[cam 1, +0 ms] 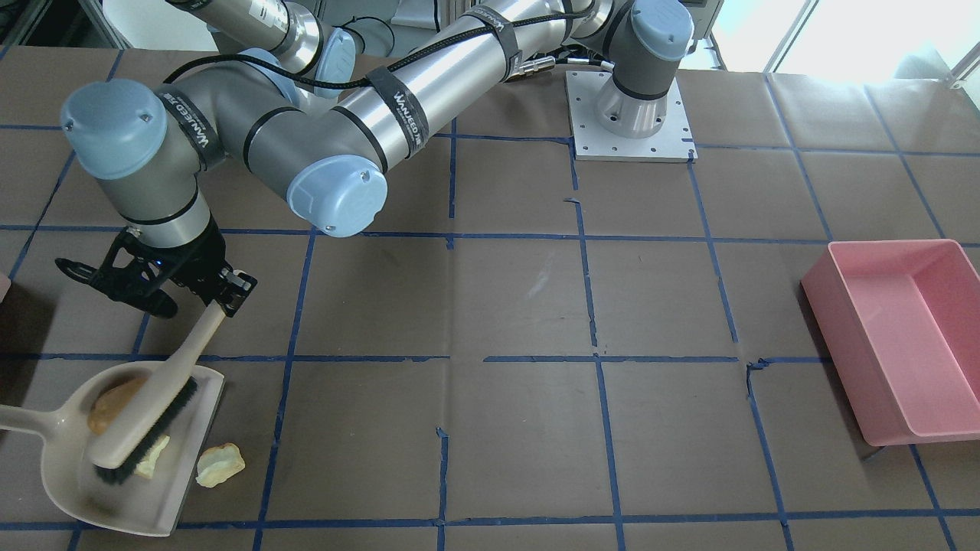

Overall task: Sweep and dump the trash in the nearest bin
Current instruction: 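Sweep the orange toy into the dustpan with the left gripper's brush, then sweep the yellow piece into the dustpan with the left gripper's brush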

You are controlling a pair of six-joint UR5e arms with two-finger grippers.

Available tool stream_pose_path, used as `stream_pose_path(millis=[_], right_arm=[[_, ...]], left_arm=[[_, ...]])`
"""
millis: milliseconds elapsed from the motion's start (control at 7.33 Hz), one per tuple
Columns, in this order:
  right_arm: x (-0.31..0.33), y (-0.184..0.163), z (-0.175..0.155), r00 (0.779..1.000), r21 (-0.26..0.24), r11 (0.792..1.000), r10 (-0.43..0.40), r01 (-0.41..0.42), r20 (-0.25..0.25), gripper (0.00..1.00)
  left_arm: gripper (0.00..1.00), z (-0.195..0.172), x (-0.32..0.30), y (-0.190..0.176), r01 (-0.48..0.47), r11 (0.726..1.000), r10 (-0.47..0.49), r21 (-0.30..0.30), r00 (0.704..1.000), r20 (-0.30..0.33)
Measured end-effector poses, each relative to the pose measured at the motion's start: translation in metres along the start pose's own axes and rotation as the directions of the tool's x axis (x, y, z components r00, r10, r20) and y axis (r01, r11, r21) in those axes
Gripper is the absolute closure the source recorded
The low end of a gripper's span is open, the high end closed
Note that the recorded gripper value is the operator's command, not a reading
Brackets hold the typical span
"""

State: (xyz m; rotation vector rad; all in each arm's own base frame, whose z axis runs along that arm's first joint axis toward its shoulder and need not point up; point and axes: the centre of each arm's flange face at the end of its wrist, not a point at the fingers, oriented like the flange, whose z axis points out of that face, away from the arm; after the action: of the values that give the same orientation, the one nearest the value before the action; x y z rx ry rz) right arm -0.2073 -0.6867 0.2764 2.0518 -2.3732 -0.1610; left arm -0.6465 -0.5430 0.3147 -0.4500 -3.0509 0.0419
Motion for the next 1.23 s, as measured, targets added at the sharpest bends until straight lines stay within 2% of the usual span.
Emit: stream_pose_path(millis=[137,273,410,546,819,956,1229], right_arm=[[0.0,0.0,0.0,1.0,0.0,1.0,0.0,0.0,0.0,1.0],[0.0,0.0,0.0,1.0,0.0,1.0,0.0,0.0,0.0,1.0],[-0.001,0.0,0.001,1.0,0.001,1.0,0.0,0.0,0.003,1.0],[-0.001,-0.001,0.004,1.0,0.002,1.0,-0.001,0.001,0.006,1.0],[-0.002,-0.002,0.005,1.0,0.005,1.0,-0.001,0.001,0.009,1.0],[-0.002,-0.003,0.005,1.0,0.006,1.0,-0.002,0.002,0.008,1.0],[-0.003,-0.004,0.006,1.0,0.007,1.0,-0.002,0.002,0.008,1.0]], left_arm=[[1.0,0.006,-0.022,-0.009,0.128,0.991,-0.127,-0.047,0.992,0.024],[1.0,0.014,-0.034,-0.012,0.249,0.965,-0.245,-0.087,0.968,0.057],[1.0,0.027,-0.039,-0.013,0.344,0.932,-0.336,-0.119,0.938,0.081],[1.0,0.044,-0.039,-0.013,0.376,0.913,-0.365,-0.157,0.926,0.091],[1.0,0.069,-0.035,-0.01,0.343,0.907,-0.336,-0.245,0.939,0.071],[1.0,0.074,-0.033,-0.01,0.306,0.915,-0.303,-0.263,0.952,0.054],[1.0,0.074,-0.024,-0.011,0.192,0.949,-0.197,-0.25,0.98,0.003]])
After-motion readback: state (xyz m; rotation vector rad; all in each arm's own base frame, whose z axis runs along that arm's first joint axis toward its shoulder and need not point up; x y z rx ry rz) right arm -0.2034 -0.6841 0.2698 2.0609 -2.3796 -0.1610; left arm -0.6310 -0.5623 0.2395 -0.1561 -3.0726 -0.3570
